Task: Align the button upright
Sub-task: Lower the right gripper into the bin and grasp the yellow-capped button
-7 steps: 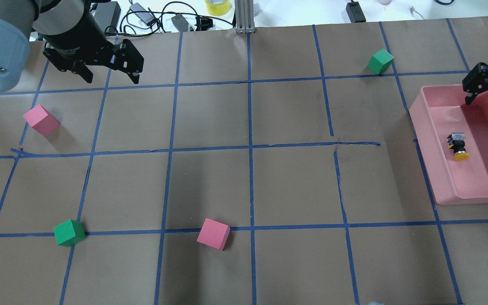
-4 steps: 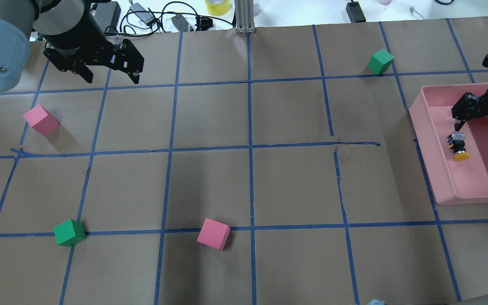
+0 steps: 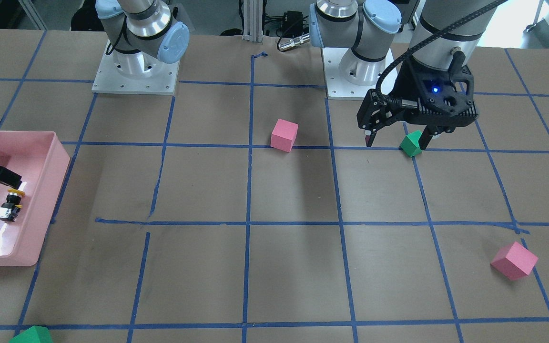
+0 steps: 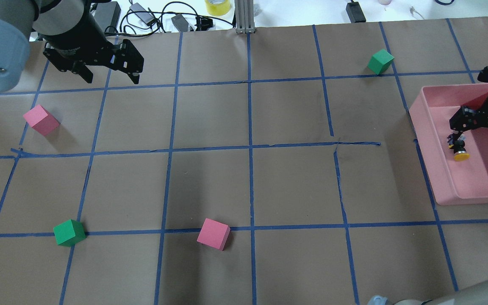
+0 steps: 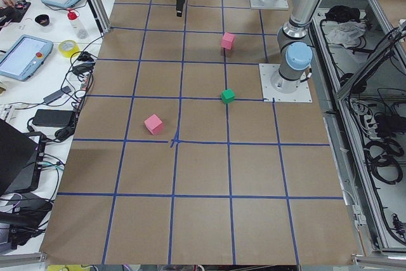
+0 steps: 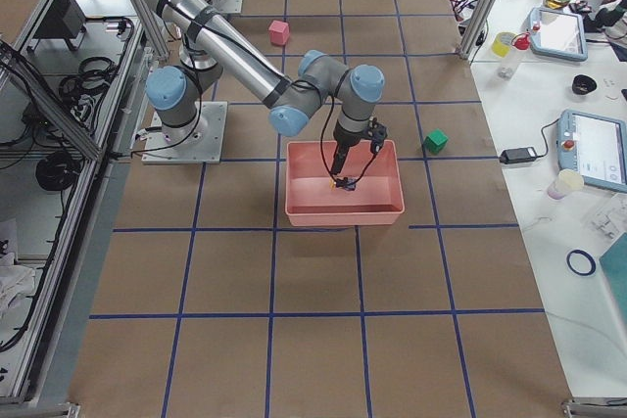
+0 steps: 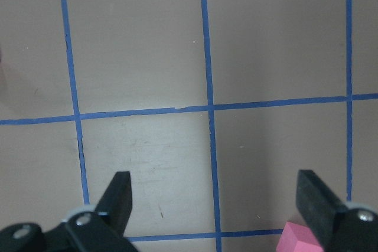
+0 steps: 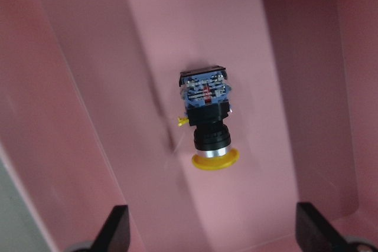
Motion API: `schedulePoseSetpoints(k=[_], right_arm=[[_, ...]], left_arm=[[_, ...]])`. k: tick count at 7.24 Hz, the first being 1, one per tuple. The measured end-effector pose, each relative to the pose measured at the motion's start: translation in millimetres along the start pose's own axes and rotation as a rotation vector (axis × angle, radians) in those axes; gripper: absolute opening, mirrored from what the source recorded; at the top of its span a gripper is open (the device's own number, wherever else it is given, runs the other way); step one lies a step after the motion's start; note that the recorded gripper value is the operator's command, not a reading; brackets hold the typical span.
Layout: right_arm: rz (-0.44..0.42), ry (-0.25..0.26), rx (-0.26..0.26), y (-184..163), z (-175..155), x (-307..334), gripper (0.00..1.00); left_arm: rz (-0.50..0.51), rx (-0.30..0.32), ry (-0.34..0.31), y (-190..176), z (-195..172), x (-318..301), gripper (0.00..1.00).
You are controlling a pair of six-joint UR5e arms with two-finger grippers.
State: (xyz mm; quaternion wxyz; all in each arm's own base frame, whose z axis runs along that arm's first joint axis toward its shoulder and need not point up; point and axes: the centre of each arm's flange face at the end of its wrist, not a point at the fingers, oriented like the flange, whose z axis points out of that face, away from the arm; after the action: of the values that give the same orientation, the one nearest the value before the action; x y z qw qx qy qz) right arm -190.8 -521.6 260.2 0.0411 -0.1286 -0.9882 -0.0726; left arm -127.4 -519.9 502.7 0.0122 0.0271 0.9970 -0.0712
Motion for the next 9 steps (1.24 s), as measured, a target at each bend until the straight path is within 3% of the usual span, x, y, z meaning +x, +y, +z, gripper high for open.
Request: schedulePoseSetpoints(k=[5,9], right_arm=[[-0.135,-0.011,-0.038,-7.4,35.7,12.4,1.0],[-0.2,0.008,-0.024,-16.3,52.9,16.5,1.0]], left_arm=[[0.0,0.0,0.0,0.0,0.0,0.0,1.0],[0.001,0.001,0.0,-0.1,-0.6,-0.5,1.0]])
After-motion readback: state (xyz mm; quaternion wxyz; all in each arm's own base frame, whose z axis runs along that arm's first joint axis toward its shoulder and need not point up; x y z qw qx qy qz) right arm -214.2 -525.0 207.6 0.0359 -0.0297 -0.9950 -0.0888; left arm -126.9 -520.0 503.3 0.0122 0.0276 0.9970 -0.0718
